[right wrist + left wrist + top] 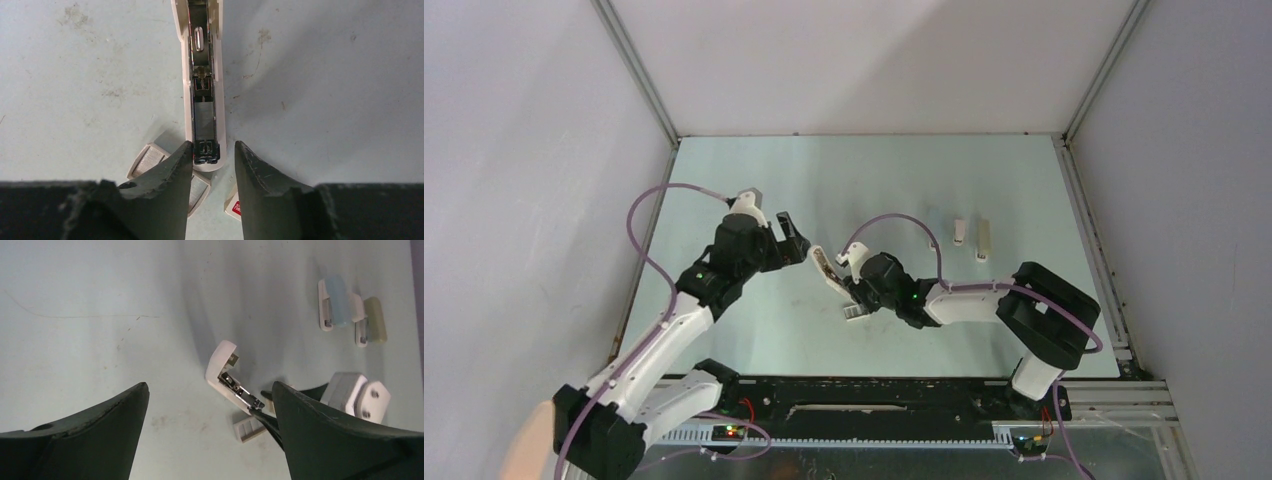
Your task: Load the staples into the stapler
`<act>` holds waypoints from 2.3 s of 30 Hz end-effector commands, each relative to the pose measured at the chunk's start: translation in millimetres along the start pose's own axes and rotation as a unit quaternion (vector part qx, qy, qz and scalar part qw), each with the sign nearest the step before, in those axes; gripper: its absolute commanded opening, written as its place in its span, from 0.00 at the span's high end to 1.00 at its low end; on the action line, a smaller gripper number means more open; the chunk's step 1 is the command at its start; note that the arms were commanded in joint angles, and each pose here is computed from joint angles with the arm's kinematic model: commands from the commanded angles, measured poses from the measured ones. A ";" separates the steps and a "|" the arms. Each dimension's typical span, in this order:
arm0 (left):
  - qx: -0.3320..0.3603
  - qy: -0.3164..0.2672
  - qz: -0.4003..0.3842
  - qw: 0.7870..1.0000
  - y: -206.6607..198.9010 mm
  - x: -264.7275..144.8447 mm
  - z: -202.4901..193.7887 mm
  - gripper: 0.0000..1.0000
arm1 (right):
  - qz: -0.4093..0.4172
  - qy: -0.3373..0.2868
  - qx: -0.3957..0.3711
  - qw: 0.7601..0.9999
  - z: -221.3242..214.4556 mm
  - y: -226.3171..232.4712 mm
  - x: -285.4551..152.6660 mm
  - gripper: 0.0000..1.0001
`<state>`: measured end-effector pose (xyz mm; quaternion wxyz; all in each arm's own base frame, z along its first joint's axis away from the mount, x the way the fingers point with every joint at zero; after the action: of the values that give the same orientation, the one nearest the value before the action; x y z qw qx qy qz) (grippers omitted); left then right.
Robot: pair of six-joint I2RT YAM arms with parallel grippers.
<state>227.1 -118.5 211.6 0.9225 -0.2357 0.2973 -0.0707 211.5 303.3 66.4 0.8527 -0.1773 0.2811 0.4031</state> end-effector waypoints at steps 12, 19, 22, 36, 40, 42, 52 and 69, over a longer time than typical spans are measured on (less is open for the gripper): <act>-0.115 0.050 -0.089 0.988 -18.7 56.4 -8.2 0.21 | -0.007 -0.033 -0.012 0.999 0.2 0.3 6.8 0.91; -0.126 0.064 -0.083 0.986 -13.5 76.4 -15.7 0.35 | -0.009 -0.036 -0.018 0.999 0.6 1.5 8.5 0.93; -0.128 0.072 -0.082 0.986 -11.3 82.5 -20.9 0.38 | -0.009 -0.036 -0.020 0.999 0.5 2.8 8.8 0.93; -0.107 0.071 -0.074 0.989 -5.4 92.5 -25.6 0.52 | -0.009 -0.038 -0.021 0.999 0.0 4.9 10.7 0.93; -0.099 0.075 -0.082 0.989 -6.1 84.2 -31.2 0.60 | -0.010 -0.040 -0.019 0.999 0.7 4.8 11.0 0.94; -0.095 0.079 -0.089 0.988 -9.1 78.5 -36.3 0.61 | -0.012 -0.042 -0.017 0.999 1.4 4.5 11.1 0.94; -0.088 0.103 -0.121 0.983 -27.4 54.2 -73.5 0.61 | -0.018 -0.058 -0.009 0.998 2.8 7.4 12.3 0.94; -0.096 0.081 -0.140 0.982 -40.7 34.5 -72.8 0.33 | -0.027 -0.059 0.000 0.998 11.4 11.5 -11.6 0.54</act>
<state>208.5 -196.8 133.4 0.8319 -0.3503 0.3874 -0.1877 205.8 310.9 59.8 0.8701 -0.1707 0.2396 0.3955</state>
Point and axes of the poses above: each gripper's point midway between its finger pads, its own x axis out along the fingers, its own y axis along the line the jaws close on, z = x × y, the point moved 6 cm from there along -x, back along the fingers, and after that the axes turned 6 degrees about -x, right-handed, at the moved point
